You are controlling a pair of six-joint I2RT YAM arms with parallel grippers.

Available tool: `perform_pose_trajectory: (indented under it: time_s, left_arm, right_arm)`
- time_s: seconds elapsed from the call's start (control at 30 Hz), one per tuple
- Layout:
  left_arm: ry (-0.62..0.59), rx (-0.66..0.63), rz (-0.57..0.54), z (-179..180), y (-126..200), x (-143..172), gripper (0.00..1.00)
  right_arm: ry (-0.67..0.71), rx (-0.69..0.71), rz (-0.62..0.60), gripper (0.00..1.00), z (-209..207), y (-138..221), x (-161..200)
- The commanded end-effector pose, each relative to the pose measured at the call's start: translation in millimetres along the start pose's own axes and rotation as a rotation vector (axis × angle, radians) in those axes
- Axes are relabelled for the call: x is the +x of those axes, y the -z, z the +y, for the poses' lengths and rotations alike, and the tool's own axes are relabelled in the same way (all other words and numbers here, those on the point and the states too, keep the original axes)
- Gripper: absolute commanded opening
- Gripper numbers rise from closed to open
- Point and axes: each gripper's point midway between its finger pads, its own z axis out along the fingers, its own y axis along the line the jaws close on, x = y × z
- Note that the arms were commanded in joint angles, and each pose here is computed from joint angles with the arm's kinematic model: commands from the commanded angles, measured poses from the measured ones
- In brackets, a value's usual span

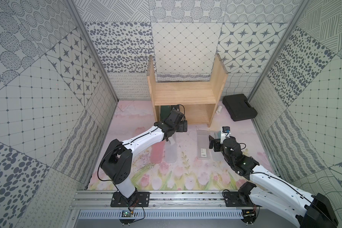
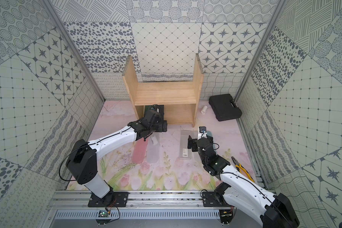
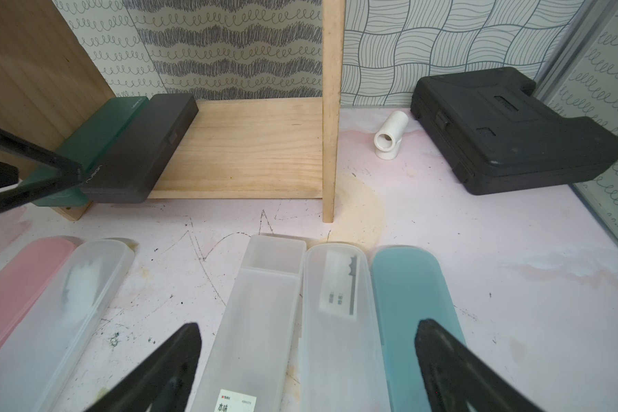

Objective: Remove the pencil cases from the shelf
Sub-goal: Pick up the pencil case from the shelf.

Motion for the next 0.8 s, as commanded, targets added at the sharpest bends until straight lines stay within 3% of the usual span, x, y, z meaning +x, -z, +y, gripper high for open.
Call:
perform_pose_trajectory:
  time_s: [0.0, 0.33, 0.77]
  left_arm:
    - [-0.045, -0.115, 0.004, 12, -17, -1, 0.99]
    - [-0.018, -0.183, 0.008, 24, -44, 0, 0.99]
    - [0.004, -0.168, 0.022, 28, -56, 3, 0.99]
  right_arm:
    - [-0.015, 0.004, -0.035, 0.98, -1, -1, -7]
    - [-0.019, 0.008, -0.031, 0.98, -3, -2, -5]
    - [-0.021, 0.011, -0.021, 0.98, -4, -4, -3]
